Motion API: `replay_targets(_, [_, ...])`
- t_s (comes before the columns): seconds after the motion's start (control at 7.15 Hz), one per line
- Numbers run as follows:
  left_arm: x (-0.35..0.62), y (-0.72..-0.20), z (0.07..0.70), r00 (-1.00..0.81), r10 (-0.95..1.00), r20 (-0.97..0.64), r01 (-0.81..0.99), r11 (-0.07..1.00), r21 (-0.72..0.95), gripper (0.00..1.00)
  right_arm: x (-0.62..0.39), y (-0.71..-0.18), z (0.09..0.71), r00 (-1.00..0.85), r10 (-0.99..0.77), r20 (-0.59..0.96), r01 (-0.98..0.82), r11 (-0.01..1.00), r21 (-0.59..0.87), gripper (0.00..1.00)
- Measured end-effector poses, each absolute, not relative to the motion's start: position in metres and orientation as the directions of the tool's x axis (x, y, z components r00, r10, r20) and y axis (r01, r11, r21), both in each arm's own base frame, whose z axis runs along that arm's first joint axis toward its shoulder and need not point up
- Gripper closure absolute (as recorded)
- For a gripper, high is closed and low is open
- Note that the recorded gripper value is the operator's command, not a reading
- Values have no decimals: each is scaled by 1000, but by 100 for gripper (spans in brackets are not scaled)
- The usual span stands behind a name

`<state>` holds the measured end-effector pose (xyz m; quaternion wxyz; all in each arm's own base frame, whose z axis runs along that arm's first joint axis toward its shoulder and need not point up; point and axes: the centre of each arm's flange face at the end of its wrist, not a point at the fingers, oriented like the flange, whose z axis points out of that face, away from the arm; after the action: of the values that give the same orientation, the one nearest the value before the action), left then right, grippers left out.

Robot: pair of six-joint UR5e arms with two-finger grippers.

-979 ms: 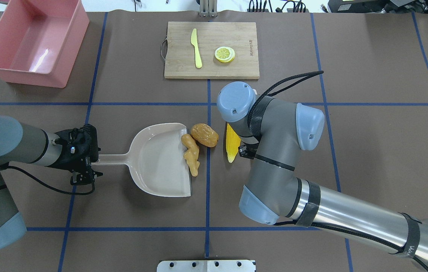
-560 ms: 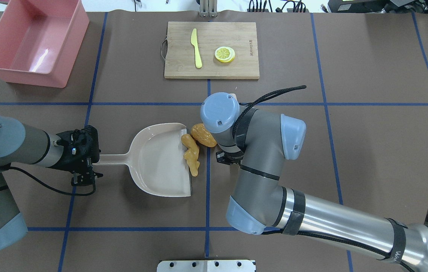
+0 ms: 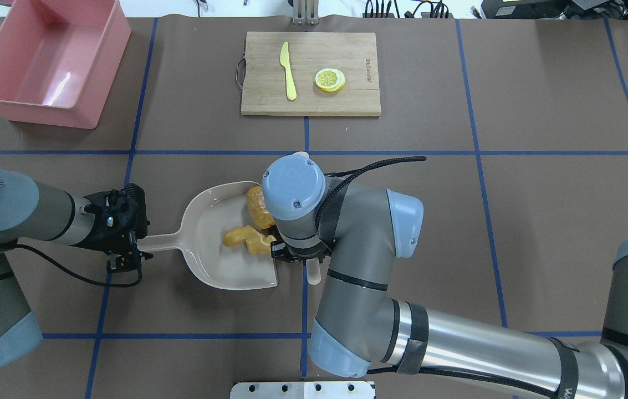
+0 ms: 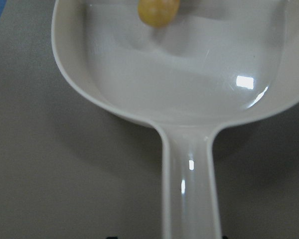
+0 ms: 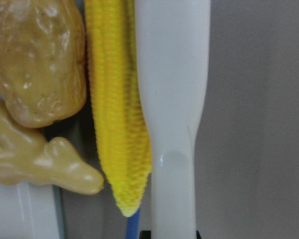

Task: Sweep and dump trash into bin
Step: 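Sweep the potato and ginger into the dustpan with the right gripper's brush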

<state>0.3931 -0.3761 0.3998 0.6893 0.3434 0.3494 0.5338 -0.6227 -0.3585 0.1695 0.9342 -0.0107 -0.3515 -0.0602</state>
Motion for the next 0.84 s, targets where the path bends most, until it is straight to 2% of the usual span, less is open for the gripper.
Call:
replay_targets(0.28, [394,-377,402,185,976,-116,-496,194,846,89,-627,-350,155,690,-65,721,81,997,12,100])
replay_targets(0.42, [395,-377,402,185,976,-119,-497,197,845,100,-626,-349,145,648,-35,761,53,999,1,100])
replay_targets(0.84, [396,-377,399,181,976,-121,-497,197,845,100,-628,-345,133,562,14,827,16,999,-28,100])
